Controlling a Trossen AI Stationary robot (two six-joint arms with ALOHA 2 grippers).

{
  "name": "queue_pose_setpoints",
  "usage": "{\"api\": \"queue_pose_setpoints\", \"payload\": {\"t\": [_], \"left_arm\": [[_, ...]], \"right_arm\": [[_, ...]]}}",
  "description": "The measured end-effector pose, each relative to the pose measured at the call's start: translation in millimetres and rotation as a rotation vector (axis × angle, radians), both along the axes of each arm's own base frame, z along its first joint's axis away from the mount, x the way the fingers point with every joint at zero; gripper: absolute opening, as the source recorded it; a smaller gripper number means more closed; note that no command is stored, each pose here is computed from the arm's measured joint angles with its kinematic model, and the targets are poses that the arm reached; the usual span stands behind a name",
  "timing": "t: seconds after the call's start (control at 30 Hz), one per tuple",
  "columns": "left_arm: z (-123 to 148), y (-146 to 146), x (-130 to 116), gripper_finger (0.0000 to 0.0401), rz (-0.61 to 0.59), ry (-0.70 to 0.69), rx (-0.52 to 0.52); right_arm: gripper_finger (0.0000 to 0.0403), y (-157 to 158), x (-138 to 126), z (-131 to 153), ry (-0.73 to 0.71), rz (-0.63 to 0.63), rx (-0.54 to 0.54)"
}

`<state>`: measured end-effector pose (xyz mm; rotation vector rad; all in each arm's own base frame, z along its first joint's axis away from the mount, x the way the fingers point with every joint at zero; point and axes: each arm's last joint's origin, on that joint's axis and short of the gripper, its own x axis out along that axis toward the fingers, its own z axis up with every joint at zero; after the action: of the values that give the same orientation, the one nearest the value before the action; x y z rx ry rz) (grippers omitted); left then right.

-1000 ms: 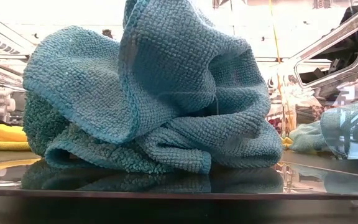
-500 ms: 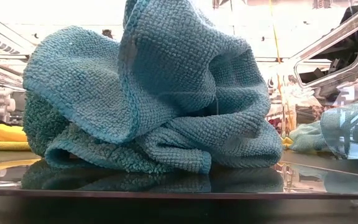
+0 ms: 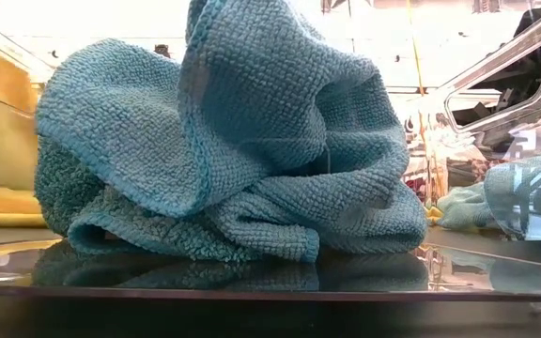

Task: Sort microfiber towel by color & place in baskets
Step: Put the yellow microfiber cloth into the top transparent bin

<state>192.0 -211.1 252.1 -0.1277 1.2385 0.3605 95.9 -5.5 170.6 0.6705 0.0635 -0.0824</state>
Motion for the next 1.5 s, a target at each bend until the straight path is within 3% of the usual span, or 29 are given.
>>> {"api": "queue_pose_setpoints", "payload": {"t": [0.23,0.43,0.9,1.17,1.5], "left_arm": [[63,32,8,0.0001,0.065,-0.202,0.140],[98,59,34,0.0001,0.049,-0.347,0.253],[131,123,115,0.0000,0.000,-0.620,0.443],[116,157,145,0.0000,-0.035,-0.559,0.387],[53,171,193,0.0000,-0.209,-0.375,0.257]], "right_arm": [[0.0215,0,0,0,0.000,0.000,0.000],[0.0215,0,0,0,0.000,0.000,0.000],[0.0215,0,0,0,0.000,0.000,0.000],[0.0215,0,0,0,0.000,0.000,0.000],[0.0215,0,0,0,0.000,0.000,0.000]]}}
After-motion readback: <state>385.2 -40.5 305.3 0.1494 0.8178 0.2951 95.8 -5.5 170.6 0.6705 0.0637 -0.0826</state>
